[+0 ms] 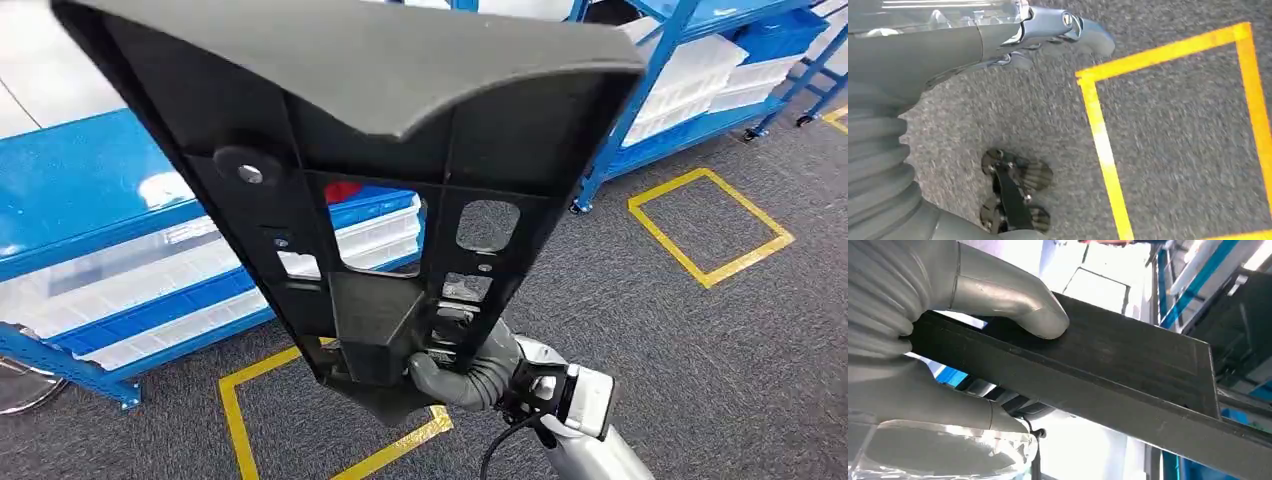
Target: Take the parts from the cabinet and place them on the table.
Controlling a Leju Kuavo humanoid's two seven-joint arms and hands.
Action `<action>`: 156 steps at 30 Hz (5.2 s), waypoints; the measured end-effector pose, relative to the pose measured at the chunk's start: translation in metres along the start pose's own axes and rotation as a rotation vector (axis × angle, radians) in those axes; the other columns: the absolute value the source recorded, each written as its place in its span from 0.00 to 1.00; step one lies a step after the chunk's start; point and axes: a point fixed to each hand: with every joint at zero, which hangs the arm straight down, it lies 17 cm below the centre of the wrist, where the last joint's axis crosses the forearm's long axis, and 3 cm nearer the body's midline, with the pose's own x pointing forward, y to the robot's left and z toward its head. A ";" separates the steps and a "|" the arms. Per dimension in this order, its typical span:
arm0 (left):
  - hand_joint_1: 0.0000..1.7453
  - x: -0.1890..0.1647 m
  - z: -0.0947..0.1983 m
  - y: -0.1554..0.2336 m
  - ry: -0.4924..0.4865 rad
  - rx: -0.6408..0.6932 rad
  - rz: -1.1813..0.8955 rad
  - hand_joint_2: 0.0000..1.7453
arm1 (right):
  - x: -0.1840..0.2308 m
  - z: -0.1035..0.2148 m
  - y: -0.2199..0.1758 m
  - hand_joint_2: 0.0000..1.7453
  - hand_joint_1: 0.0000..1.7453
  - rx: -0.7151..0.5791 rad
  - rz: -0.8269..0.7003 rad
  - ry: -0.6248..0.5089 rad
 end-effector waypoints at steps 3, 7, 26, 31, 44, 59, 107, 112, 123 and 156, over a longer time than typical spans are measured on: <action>0.00 0.000 -0.001 0.000 0.002 -0.005 -0.006 1.00 | -0.001 0.000 -0.002 1.00 1.00 -0.010 -0.006 -0.001; 0.00 -0.007 0.000 0.004 0.022 -0.009 -0.030 1.00 | -0.005 0.004 -0.003 1.00 1.00 -0.025 -0.009 0.013; 0.00 -0.010 -0.001 0.008 0.030 -0.052 -0.068 1.00 | -0.002 0.010 -0.009 1.00 1.00 -0.067 0.003 0.013; 0.00 -0.005 -0.003 0.006 0.021 -0.059 -0.062 1.00 | -0.002 0.010 -0.010 1.00 1.00 -0.072 0.006 0.013; 0.00 -0.008 0.002 -0.014 0.044 -0.095 -0.038 1.00 | 0.002 0.008 -0.013 1.00 1.00 -0.069 0.070 0.011; 0.00 -0.014 0.009 -0.025 0.060 -0.111 -0.005 1.00 | 0.007 0.012 -0.011 1.00 1.00 -0.071 0.034 0.003; 0.00 -0.012 0.011 -0.036 0.061 -0.116 0.006 1.00 | 0.012 0.021 -0.020 1.00 1.00 -0.072 0.018 0.006; 0.00 -0.011 0.011 -0.037 0.059 -0.109 0.012 1.00 | 0.014 0.011 -0.024 1.00 1.00 -0.058 0.015 -0.016; 0.00 -0.018 0.013 -0.031 0.069 -0.089 0.006 1.00 | 0.013 0.008 -0.030 1.00 1.00 -0.067 -0.003 -0.023; 0.00 -0.021 0.014 -0.035 0.080 -0.101 -0.019 1.00 | 0.010 0.018 -0.034 1.00 1.00 -0.073 0.012 0.005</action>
